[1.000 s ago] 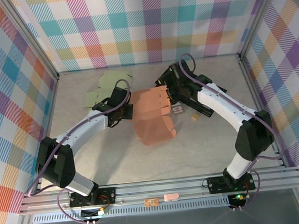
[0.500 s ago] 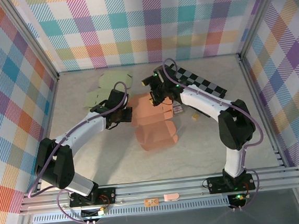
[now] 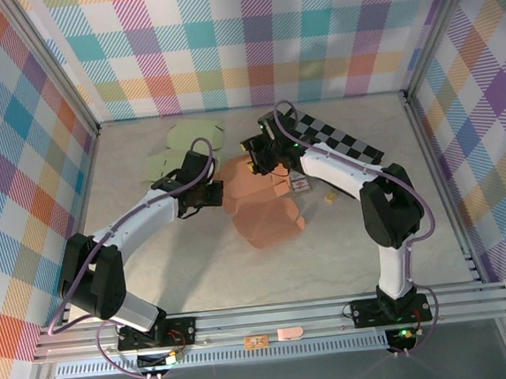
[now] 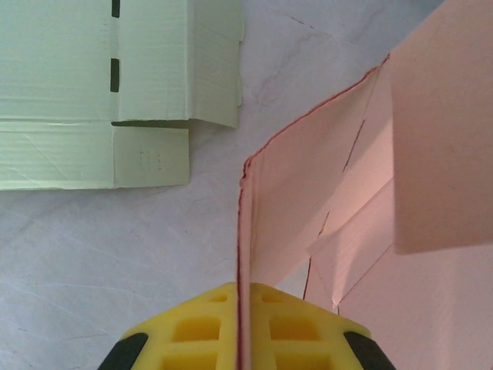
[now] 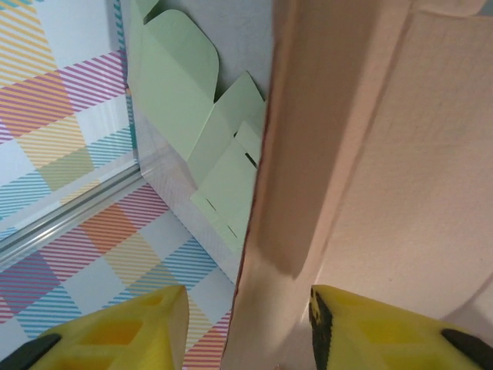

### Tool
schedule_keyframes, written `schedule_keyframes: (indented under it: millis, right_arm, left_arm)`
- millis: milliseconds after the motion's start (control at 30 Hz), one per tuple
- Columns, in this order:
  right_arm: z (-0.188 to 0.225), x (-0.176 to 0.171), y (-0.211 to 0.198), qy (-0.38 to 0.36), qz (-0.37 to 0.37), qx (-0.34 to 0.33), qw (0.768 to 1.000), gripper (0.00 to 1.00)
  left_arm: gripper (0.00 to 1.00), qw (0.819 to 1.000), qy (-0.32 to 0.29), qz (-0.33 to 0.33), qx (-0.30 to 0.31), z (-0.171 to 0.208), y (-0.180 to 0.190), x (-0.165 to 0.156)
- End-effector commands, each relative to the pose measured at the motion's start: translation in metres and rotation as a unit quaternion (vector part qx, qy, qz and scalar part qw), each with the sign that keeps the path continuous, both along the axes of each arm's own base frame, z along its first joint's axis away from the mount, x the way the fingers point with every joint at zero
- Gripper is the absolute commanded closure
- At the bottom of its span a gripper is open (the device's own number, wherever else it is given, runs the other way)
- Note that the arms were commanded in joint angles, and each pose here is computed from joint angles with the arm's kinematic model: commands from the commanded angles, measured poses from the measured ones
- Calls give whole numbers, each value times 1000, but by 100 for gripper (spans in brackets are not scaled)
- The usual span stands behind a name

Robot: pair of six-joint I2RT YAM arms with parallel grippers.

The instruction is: Fold the paper box

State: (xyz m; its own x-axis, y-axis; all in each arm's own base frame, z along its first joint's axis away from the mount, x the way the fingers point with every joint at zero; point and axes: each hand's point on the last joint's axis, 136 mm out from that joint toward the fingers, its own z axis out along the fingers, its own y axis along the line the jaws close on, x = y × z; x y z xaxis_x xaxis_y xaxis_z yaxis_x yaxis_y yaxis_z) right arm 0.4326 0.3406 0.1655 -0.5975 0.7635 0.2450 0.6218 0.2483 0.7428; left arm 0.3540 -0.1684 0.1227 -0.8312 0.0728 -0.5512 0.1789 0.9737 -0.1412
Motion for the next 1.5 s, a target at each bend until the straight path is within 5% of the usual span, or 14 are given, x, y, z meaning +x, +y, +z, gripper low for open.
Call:
schedule_keyframes:
  millis: [0,867,967,1100,1267,1333,1467]
  right_arm:
    - [-9,2,4,7,7,13,1000,57]
    - [-39,-2,-1,35,22,7,999,76]
    - [-39,1,-2,30,19,6,999,81]
    - [-36,5,-2,15,11,7,1000,100]
    - [-25,11,-3,-3,-8,17,1000,100]
    - [-22,11,-5,-7,-17,16,1000,100]
    - [-20,12,-4,-8,-27,19,999,100]
  left_arm:
    - [100,1000,-13,7,-17,9,2,3]
    - [100,1000,-10,15,-26,9,9,5]
    - [100,999,-11,14,-27,11,9,5]
    - [100,999,-7,18,-31,13,11,3]
    - [39,986,6,99,-131,53,19,2]
    - [30,968,16,154,-199,80,20,0]
    - [20,897,67,235,-369,124,-6,2]
